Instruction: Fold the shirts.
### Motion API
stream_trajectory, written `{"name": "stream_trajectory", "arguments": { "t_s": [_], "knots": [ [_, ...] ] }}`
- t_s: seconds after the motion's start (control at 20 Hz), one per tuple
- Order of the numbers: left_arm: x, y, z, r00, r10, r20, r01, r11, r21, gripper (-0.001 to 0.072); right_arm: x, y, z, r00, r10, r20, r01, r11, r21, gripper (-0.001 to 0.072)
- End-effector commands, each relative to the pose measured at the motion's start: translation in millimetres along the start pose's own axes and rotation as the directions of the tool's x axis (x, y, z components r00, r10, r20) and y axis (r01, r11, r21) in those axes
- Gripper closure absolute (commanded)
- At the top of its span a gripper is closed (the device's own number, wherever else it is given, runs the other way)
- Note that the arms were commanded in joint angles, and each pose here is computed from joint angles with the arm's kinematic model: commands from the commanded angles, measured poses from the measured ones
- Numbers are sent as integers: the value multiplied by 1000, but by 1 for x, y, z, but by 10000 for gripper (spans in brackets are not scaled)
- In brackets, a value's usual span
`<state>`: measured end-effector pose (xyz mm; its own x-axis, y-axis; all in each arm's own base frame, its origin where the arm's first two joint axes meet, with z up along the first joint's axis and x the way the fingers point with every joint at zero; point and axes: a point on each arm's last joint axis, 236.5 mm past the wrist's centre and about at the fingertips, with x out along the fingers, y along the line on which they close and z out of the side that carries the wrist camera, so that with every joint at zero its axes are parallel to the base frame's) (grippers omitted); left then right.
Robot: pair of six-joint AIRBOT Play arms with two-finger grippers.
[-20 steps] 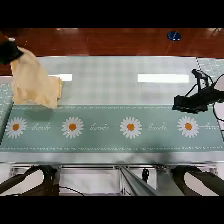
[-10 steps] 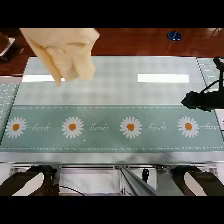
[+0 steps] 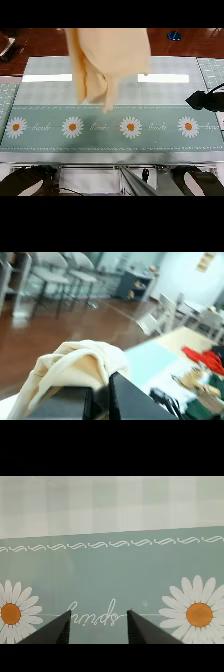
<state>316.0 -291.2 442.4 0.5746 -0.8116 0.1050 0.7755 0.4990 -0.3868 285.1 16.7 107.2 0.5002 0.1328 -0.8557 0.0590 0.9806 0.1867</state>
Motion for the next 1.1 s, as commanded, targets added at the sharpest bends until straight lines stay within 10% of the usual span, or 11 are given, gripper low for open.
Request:
{"name": "stream_trajectory", "arguments": {
  "t_s": [0.0, 0.3, 0.55, 0.6, 0.65, 0.7, 1.05],
  "knots": [
    [9, 17, -96, 991, 28, -128, -43, 992, -116, 680, -2, 0, 0, 1000, 1, 6, -1, 1000, -3, 305],
    [-60, 118, -302, 841, 191, -507, -356, 900, -251, 680, -2, 1, 1, 1000, 1, 7, -1, 1000, 0, 305],
    [-147, 179, -423, 655, 275, -704, -635, 706, -314, 678, 19, -5, -21, 998, -3, -56, 5, 1000, 31, 305],
    [-158, 181, -435, 631, 268, -728, -662, 675, -326, 597, 28, -6, -30, 997, 1, -78, 3, 999, 50, 305],
    [-163, 177, -440, 616, 245, -749, -676, 652, -343, 259, 37, -4, -37, 996, 16, -90, -10, 998, 66, 305],
    [-166, 172, -439, 607, 213, -765, -671, 654, -350, 199, 46, -2, -41, 995, 33, -90, -25, 996, 82, 305],
    [-215, 215, -331, 611, 352, -709, -718, 624, -310, 199, -11, -157, -5, 904, -426, 34, 404, 877, 262, 304]
  ]
}}
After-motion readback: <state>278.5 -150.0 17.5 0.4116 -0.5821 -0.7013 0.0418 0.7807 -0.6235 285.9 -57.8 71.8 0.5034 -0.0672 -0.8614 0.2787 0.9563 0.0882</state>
